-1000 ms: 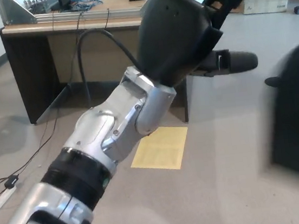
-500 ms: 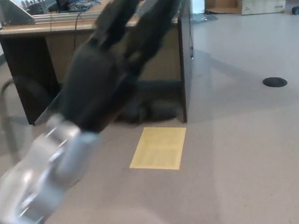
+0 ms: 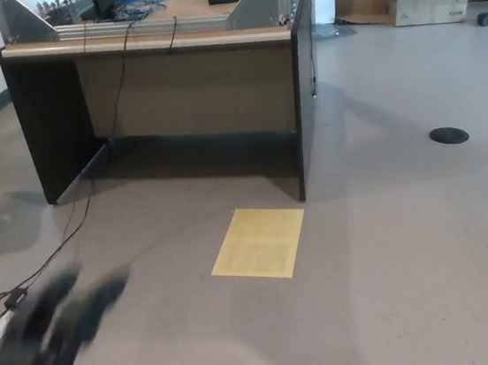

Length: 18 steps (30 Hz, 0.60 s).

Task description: A person hands over a black lunchbag to the robot and the robot uses its left hand to grab the strips of the lunchbag, the gives it back to the person.

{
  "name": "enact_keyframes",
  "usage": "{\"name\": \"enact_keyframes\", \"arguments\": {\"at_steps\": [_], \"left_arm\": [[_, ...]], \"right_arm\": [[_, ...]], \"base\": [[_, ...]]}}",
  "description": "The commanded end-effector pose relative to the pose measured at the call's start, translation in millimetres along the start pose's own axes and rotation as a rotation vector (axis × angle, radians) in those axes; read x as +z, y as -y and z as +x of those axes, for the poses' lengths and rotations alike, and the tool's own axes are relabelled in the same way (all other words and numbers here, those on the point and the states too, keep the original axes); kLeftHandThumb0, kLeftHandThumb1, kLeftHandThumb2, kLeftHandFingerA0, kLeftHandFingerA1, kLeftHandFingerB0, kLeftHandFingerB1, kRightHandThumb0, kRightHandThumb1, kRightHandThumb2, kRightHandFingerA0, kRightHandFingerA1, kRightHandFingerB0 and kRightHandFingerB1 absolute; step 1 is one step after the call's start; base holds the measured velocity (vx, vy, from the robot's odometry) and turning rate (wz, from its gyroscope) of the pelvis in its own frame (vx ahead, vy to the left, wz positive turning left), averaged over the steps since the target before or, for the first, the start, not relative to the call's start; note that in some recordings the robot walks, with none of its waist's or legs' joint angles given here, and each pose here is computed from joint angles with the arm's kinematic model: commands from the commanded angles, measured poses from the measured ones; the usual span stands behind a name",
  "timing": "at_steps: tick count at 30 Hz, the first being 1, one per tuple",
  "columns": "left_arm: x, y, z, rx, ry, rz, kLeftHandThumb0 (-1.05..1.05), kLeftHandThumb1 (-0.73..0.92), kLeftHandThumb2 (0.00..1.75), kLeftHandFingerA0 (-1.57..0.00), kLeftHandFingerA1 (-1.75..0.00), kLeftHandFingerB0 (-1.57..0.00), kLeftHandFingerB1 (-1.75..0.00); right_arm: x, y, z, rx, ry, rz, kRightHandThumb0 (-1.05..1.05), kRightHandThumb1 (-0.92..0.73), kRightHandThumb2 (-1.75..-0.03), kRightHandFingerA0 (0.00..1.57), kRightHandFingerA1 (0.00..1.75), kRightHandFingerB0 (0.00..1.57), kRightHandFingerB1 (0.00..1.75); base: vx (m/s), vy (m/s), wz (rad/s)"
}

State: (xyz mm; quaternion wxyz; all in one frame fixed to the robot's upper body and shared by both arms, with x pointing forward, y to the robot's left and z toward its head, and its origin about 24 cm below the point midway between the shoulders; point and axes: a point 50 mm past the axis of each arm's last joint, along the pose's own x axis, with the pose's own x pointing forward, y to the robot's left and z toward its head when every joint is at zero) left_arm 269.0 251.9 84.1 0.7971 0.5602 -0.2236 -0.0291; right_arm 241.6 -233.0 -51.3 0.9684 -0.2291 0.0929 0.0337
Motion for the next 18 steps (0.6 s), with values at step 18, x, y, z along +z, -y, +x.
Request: {"name": "enact_keyframes", "arguments": {"at_steps": [18], "left_arm": [[-61,55,-139,-0.296,-0.426,0.089,-0.84,0.65,1.01,0.00,-0.38,-0.18,-0.43]], "right_arm": [[-11,5,-8,-0.069,-0.044,0.029,-0.43,-0.51,-0.91,0.59,0.68,0.50,0.59]], "base": [[0.00,0.000,0.00]]}}
